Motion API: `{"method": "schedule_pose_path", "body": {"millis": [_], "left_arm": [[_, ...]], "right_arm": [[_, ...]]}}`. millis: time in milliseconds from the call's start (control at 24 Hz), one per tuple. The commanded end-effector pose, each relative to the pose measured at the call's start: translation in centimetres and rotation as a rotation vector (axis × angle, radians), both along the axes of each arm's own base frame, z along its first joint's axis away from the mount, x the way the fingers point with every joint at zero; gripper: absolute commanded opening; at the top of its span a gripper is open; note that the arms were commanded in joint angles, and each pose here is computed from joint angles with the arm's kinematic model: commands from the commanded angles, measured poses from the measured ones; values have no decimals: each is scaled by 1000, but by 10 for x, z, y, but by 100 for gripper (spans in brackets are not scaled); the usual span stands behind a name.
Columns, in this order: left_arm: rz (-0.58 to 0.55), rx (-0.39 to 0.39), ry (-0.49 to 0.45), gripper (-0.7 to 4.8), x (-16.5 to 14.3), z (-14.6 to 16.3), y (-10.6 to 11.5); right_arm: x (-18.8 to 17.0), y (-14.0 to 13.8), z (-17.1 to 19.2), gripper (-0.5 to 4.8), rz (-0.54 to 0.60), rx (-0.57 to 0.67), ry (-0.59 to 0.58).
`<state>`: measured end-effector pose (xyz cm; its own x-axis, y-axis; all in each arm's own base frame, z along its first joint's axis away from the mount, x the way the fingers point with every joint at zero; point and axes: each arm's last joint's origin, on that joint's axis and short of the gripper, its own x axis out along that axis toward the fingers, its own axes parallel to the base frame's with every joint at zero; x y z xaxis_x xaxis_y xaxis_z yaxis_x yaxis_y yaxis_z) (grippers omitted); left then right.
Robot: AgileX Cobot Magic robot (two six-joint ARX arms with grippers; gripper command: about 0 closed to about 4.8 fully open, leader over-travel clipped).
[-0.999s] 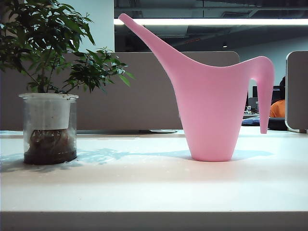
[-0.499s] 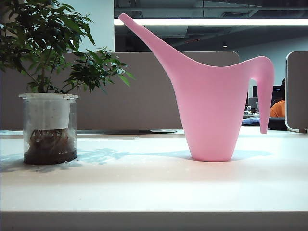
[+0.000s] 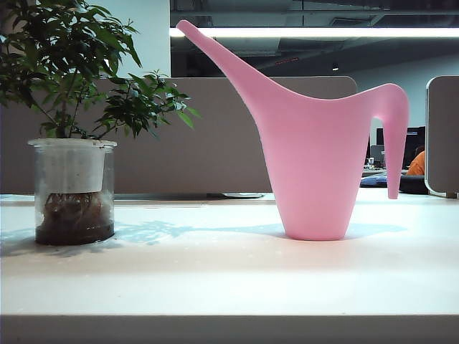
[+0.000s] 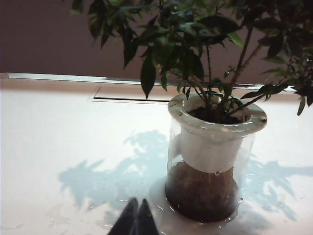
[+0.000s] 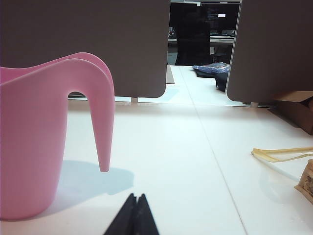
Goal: Pick up the watering can from the table, water the potted plant, and put the can back.
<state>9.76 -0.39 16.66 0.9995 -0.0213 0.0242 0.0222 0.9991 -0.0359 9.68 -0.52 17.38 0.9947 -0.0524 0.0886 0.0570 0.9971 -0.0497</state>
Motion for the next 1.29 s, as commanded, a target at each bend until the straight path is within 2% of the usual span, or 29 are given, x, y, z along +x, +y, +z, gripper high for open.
{"method": "schedule_pose_path", "body": {"millis": [42, 416, 666, 915, 999, 1082, 1165, 1290], "left_arm": [[-1, 0, -18, -5, 0, 3, 0], [27, -1, -41, -5, 0, 5, 1], [26, -2, -40, -5, 0, 5, 1], [14, -1, -42, -5, 0, 5, 1], [13, -8, -80, -5, -1, 9, 1], [6, -36, -145, -5, -4, 22, 1], [19, -31, -166, -5, -13, 54, 1], [22, -7, -210, -5, -21, 89, 2]], "right_arm": [[0, 0, 0, -5, 1, -4, -12], [1, 0, -4, -6, 7, -1, 24], [1, 1, -14, -6, 30, 4, 131], [1, 1, -13, -6, 49, 33, 120], [0, 1, -6, -6, 50, 44, 64], [-3, 1, 13, -6, 45, 135, -38], [-13, 0, 46, -6, 6, 209, -139], [-27, 0, 79, -6, -16, 211, -201]]}}
